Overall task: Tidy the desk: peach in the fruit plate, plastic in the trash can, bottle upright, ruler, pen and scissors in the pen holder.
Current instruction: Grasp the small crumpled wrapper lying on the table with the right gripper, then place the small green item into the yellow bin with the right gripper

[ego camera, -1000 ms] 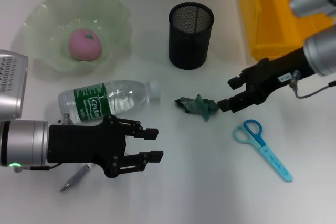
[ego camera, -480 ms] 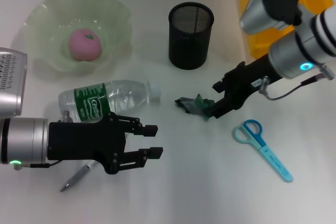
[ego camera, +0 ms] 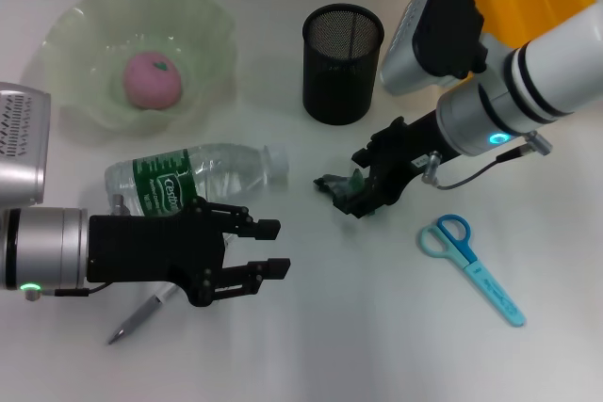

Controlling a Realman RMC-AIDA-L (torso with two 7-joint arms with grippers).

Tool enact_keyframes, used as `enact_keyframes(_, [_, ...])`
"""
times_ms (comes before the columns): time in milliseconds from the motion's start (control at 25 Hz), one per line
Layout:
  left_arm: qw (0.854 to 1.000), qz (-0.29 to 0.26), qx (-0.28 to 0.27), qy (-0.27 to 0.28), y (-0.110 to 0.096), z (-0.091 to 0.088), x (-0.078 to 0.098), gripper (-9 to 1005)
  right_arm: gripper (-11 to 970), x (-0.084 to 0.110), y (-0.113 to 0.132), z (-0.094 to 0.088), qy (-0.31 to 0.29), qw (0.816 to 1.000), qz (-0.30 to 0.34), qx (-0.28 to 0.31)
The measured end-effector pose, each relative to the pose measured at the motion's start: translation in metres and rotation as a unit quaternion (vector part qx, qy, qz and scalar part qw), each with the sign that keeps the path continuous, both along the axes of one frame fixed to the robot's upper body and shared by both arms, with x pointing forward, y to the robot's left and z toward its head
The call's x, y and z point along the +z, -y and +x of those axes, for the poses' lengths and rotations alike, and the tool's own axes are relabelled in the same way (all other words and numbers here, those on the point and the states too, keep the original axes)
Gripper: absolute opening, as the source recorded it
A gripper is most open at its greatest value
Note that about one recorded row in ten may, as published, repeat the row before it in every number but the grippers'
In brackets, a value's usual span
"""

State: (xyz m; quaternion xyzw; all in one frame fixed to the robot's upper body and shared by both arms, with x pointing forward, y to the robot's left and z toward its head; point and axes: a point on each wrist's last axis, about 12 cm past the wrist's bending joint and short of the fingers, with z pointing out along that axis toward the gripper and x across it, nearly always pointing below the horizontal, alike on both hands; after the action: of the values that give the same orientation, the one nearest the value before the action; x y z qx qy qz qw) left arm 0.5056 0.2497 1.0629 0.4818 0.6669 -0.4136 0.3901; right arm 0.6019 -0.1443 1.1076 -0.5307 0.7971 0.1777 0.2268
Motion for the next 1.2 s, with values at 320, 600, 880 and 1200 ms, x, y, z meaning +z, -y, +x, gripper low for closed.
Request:
enact_keyframes(320, [1.0,0.0,-0.001,0.001,0.0,0.0,0.0,452,741,-0.006,-0.002,0.0,-0.001,1.0,0.001,-0.005])
enact_keyframes(600, [1.0,0.002,0.0,0.004,0.002,0.003,0.001,452,706,-0.008,-0.001,0.0,0.0,1.0,-0.002,-0.008])
enact_keyframes(880, [1.0,0.003,0.004,0.006,0.002,0.004,0.001,452,585,-0.011,-0.002,0.0,0.005,1.0,-0.007,-0.004])
enact_keyframes(1200, [1.0,0.003,0.005,0.006,0.001,0.005,0.001,452,315,-0.013,-0.001,-0.001,0.013,1.0,-0.007,-0.005])
